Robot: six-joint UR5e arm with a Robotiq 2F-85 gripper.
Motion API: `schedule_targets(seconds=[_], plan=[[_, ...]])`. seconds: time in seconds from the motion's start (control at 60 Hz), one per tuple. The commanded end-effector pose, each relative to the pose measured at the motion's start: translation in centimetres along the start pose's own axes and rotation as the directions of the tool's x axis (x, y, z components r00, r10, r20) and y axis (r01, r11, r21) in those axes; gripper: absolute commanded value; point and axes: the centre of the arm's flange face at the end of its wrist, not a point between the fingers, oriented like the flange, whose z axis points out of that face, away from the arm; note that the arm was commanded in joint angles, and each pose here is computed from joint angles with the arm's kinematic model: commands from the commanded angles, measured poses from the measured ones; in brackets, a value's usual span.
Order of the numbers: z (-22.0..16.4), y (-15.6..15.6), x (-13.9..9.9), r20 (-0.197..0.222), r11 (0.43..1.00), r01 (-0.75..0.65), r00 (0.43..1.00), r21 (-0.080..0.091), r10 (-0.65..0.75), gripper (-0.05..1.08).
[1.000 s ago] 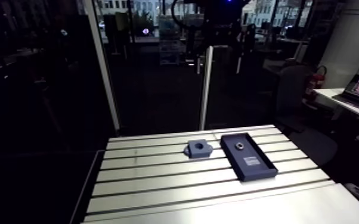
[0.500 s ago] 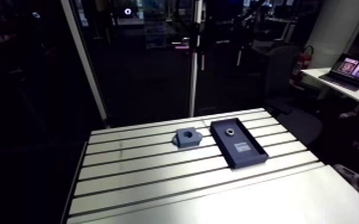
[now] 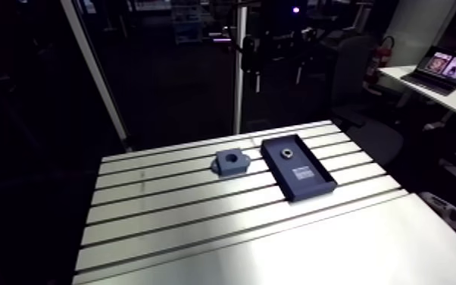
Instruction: Pick up the bearing and press it into the housing until flush.
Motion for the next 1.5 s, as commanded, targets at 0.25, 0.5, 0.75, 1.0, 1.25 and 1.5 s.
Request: schedule_targets(seconds=[0.25,0.5,0.75,1.0,1.25,1.5], plan=[[6.3,5.9,-1.1,0.024,0.999,-0.049,0.998,0.019,0.049,0.01],[8.9,6.8,-0.8,0.043,0.998,-0.063,0.997,0.025,0.062,0.01],[11.2,7.1,-0.1,0.061,0.997,-0.065,0.996,0.036,0.063,0.01],[13.0,7.1,0.2,0.085,0.996,-0.075,0.994,0.044,0.071,0.09],[14.5,7.6,0.6,0.075,0.996,-0.081,0.994,0.04,0.078,0.24],[16.4,8.3,1.3,0.08,0.995,-0.085,0.993,0.043,0.081,0.27]])
